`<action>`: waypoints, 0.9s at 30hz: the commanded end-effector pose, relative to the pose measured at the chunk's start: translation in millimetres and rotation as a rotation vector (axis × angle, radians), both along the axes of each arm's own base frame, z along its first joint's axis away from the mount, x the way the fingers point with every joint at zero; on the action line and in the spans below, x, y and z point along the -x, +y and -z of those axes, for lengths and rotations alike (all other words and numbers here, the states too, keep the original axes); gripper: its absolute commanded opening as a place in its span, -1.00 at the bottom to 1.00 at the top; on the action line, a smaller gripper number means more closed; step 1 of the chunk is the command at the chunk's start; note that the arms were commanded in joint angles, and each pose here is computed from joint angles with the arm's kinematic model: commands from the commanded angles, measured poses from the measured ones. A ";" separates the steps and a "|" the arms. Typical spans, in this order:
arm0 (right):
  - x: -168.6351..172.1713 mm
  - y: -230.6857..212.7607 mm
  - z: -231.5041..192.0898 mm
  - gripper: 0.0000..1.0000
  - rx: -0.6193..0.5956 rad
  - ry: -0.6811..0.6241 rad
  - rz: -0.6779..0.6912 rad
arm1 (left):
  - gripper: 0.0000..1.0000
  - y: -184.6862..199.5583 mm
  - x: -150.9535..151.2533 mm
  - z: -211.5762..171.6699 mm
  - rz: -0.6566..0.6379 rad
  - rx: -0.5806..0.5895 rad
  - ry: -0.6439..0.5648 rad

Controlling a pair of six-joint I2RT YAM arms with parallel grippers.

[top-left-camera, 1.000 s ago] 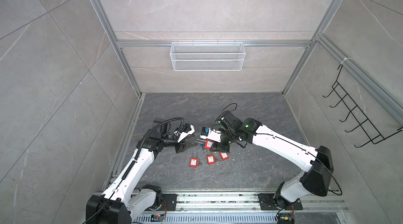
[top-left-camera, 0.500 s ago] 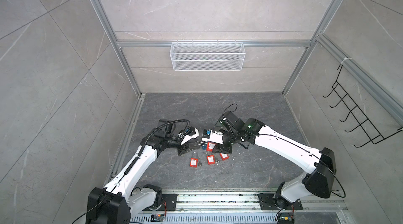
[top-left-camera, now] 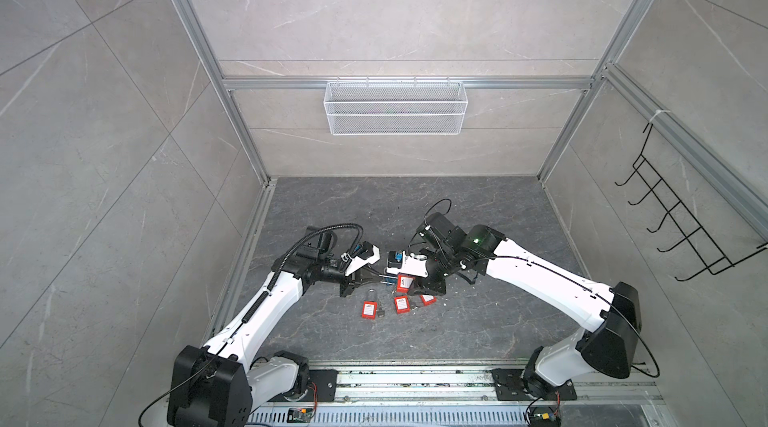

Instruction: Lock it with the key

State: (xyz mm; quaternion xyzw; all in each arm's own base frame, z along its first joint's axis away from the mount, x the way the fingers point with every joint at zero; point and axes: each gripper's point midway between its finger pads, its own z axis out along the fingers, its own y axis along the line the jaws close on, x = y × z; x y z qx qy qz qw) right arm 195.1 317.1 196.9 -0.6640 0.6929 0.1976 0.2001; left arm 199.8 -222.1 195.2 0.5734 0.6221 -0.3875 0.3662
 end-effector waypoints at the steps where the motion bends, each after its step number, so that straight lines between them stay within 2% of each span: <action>1: -9.0 3.2 -15.5 -0.22 -0.025 -0.052 0.017 | -1.00 -7.0 8.2 -25.3 0.061 0.079 -0.001; 5: -15.2 -2.1 -18.2 0.05 -0.036 -0.124 0.032 | -1.00 -5.9 11.2 -29.5 0.051 0.085 -0.015; 8: -14.3 -6.5 -22.4 0.16 -0.048 -0.156 0.035 | -1.00 -5.1 13.4 -34.5 0.035 0.098 -0.044; 11: -13.1 -9.2 -23.5 0.19 -0.047 -0.160 0.036 | -1.00 -4.8 18.0 -39.4 0.032 0.111 -0.066; 18: -9.9 -9.8 -19.2 0.07 -0.026 -0.141 0.013 | -1.00 -5.3 25.9 -43.1 0.037 0.134 -0.083; 27: 7.5 -6.4 -18.9 -0.16 -0.025 -0.039 -0.045 | -1.00 -7.1 27.4 -45.0 0.041 0.149 -0.091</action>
